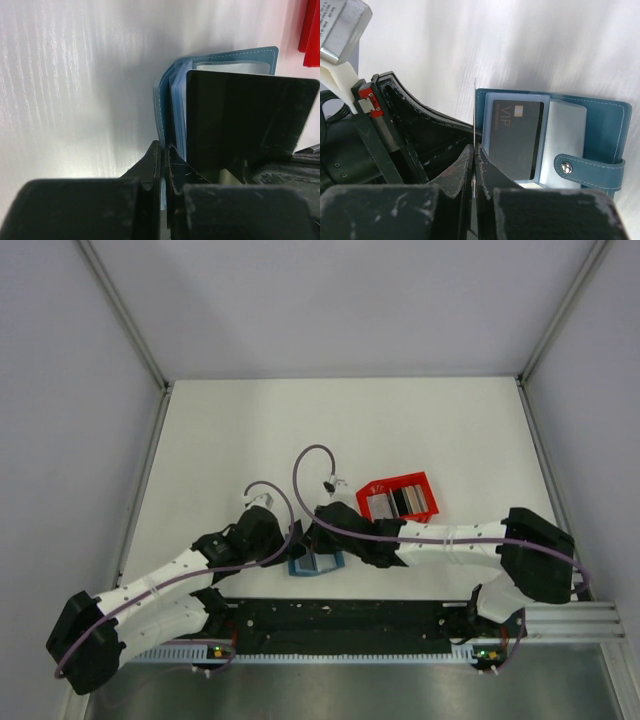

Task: Put the credit cards into the card holder
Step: Turn over the card slot in the card holder.

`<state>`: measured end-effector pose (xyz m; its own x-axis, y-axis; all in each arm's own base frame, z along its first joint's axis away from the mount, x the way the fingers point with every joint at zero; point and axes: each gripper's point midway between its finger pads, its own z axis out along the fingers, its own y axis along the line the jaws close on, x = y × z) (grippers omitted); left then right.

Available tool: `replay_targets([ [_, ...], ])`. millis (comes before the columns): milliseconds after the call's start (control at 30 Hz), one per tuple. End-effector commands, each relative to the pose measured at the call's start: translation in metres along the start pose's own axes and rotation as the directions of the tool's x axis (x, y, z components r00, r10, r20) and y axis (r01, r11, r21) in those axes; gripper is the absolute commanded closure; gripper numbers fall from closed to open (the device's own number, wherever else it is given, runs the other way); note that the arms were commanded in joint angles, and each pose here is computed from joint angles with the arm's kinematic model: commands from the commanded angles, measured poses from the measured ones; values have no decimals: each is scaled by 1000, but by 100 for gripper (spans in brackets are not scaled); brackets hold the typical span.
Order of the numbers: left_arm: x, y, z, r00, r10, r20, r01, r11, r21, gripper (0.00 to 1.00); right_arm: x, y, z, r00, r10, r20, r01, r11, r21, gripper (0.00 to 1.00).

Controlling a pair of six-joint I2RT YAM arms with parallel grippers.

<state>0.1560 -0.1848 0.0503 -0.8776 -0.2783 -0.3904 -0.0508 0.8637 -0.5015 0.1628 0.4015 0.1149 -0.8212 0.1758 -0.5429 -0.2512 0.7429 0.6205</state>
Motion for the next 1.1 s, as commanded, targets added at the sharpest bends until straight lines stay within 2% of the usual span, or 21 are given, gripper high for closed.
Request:
replay_targets([
  [0, -6, -12, -1, 1000, -11, 29, 10, 998, 55, 100, -9, 15, 5, 998, 28, 50, -27, 999, -22, 100],
  [767, -2, -4, 1, 1000, -3, 21, 2, 1000, 31, 100, -15, 4, -6, 996, -44, 77, 43, 999, 15, 100],
  [867, -2, -4, 1, 1000, 0, 22, -1, 1000, 32, 100, -11, -7, -5, 996, -62, 59, 59, 997, 51, 100],
  [1067, -2, -4, 1, 1000, 2, 22, -3, 1000, 30, 100, -9, -1, -6, 996, -78, 42, 77, 997, 29, 100],
])
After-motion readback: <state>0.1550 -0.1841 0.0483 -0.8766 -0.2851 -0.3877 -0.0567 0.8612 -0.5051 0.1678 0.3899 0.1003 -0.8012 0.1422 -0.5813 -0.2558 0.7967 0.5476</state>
